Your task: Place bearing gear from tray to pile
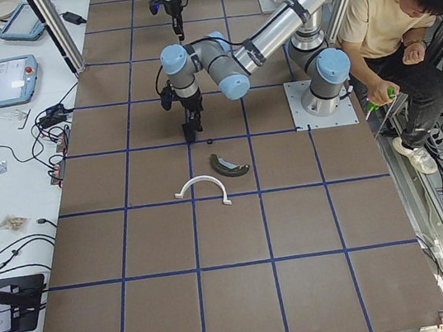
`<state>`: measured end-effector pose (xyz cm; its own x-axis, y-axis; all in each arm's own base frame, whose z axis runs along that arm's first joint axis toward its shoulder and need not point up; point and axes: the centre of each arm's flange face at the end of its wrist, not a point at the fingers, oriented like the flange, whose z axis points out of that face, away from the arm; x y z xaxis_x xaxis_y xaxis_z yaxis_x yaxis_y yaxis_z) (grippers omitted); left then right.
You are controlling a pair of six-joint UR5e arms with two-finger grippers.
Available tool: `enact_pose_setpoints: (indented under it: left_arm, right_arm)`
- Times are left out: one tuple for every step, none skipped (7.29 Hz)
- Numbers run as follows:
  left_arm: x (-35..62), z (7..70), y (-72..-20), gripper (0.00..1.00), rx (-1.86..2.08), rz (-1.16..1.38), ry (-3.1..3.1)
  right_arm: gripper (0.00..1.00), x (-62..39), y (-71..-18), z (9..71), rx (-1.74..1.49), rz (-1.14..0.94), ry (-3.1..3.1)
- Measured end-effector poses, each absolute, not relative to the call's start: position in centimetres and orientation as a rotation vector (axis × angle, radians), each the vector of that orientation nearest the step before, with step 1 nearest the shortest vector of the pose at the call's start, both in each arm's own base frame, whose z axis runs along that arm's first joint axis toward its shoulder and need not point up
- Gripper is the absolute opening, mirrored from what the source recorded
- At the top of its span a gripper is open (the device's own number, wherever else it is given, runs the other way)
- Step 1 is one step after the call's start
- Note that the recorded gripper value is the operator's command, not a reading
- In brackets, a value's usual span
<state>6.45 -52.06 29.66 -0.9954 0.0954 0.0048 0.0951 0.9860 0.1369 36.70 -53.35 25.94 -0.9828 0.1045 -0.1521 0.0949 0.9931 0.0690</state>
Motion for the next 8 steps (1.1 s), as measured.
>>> enact_pose_setpoints:
  left_arm:
    - [3.8,34.4,-52.4,1.00,0.096,0.217,3.138]
    - [0.6,39.2,-52.5,1.00,0.042,0.215,3.135]
    - [-3.1,43.4,-52.3,1.00,-0.009,0.189,3.124]
    - [-7.1,46.3,-51.5,1.00,-0.024,0.142,3.110]
    - [-10.9,48.1,-50.3,1.00,0.013,0.094,3.102]
    - [-13.6,48.7,-49.0,1.00,0.061,0.073,3.100]
    - [-15.0,48.5,-48.0,1.00,0.092,0.071,3.100]
    - [-15.5,48.5,-47.3,1.00,0.111,0.052,3.100]
  right_arm:
    - [0.01,39.1,-52.1,24.7,0.145,0.112,2.980]
    - [0.11,41.0,-51.1,23.0,0.131,0.141,2.987]
    - [0.26,42.5,-50.3,21.5,0.119,0.155,2.991]
    - [0.92,43.3,-49.8,20.6,0.115,0.161,2.993]
    - [1.00,43.6,-49.7,20.3,0.114,0.162,2.995]
    - [1.00,43.7,-49.8,20.5,0.099,0.147,2.991]
    - [1.00,43.5,-50.1,21.1,0.071,0.117,2.984]
    - [1.00,42.6,-50.9,22.0,0.060,0.088,2.979]
